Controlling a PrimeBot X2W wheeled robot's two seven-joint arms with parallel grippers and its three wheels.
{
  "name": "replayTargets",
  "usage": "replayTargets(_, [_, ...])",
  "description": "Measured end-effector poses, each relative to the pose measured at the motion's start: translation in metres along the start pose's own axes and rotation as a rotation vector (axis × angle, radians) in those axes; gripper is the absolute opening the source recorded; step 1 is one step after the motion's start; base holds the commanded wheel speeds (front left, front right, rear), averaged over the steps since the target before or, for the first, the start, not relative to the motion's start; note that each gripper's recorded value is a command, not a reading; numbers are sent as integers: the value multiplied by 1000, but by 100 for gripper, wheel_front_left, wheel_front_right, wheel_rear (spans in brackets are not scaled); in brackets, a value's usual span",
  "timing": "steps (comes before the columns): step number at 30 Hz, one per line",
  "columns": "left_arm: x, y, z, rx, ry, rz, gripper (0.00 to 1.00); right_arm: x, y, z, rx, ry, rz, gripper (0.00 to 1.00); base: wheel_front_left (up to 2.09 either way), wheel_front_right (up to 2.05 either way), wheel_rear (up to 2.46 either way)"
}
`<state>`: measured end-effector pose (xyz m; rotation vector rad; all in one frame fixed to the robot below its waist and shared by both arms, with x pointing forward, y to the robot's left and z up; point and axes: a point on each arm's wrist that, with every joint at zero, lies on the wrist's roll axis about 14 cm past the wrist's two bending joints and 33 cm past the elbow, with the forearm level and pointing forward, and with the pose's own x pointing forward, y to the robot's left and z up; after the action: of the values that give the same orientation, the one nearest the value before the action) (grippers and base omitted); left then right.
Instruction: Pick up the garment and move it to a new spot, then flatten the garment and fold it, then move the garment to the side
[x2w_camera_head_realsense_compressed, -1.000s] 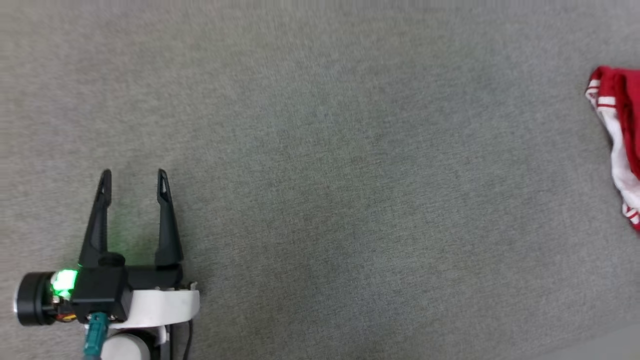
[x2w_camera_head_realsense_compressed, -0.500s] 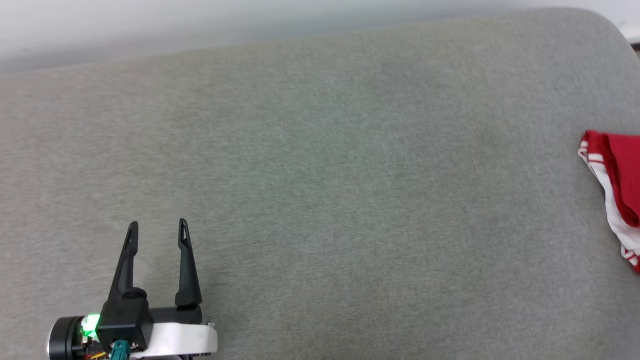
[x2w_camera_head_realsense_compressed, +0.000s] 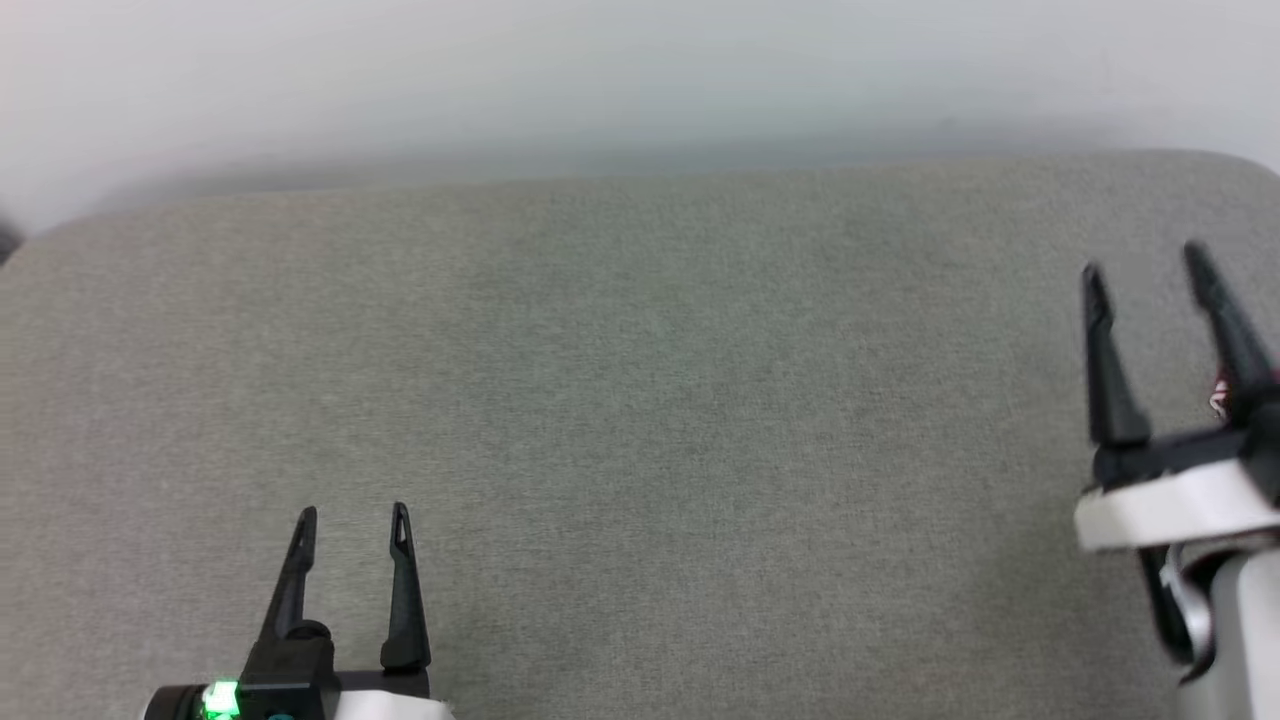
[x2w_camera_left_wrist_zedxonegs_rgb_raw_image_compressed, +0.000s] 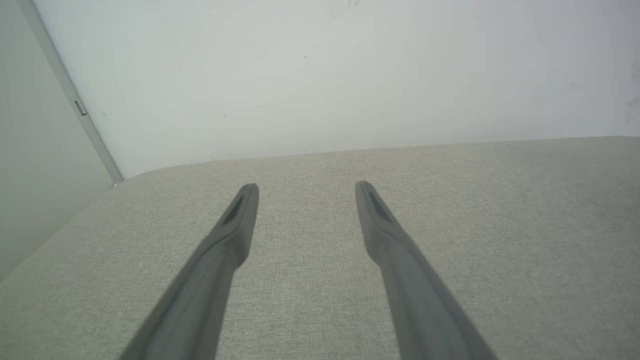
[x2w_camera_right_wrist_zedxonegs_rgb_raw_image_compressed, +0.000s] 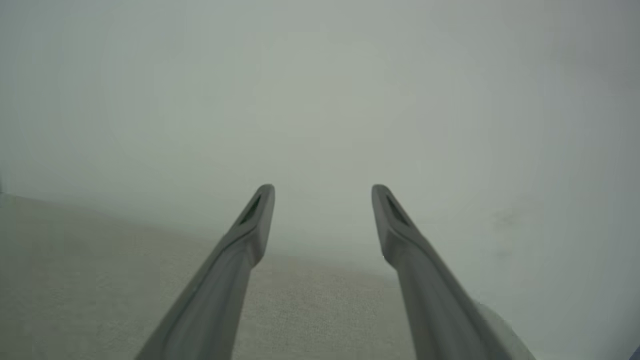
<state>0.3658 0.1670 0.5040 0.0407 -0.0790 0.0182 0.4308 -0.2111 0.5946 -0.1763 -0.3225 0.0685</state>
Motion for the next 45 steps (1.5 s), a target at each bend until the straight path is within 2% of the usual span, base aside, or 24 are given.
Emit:
replayTargets(6, [-14,6,2,10,-1,16,100,-34,21,-17,106,69,-18,100,0,0,0])
replayTargets(16, [-34,11,7,7,-10,30,100,-81,28,-25,159,131,-49,100,0,0,0])
replayTargets(27, [-46,16,7,3,-9,43,100,-107,37,-26,221,157,-45,100,0,0,0])
replayTargets(37, [-50,18,4,-7,-1,49,100,-115,41,-27,247,166,-39,100,0,0,0])
replayTargets(38, [-50,18,4,-10,0,49,0,-115,42,-27,248,167,-38,0,0,0,0])
replayTargets(45, [-54,18,-15,-42,66,53,0,-123,45,-44,280,232,-45,0,0,0,0])
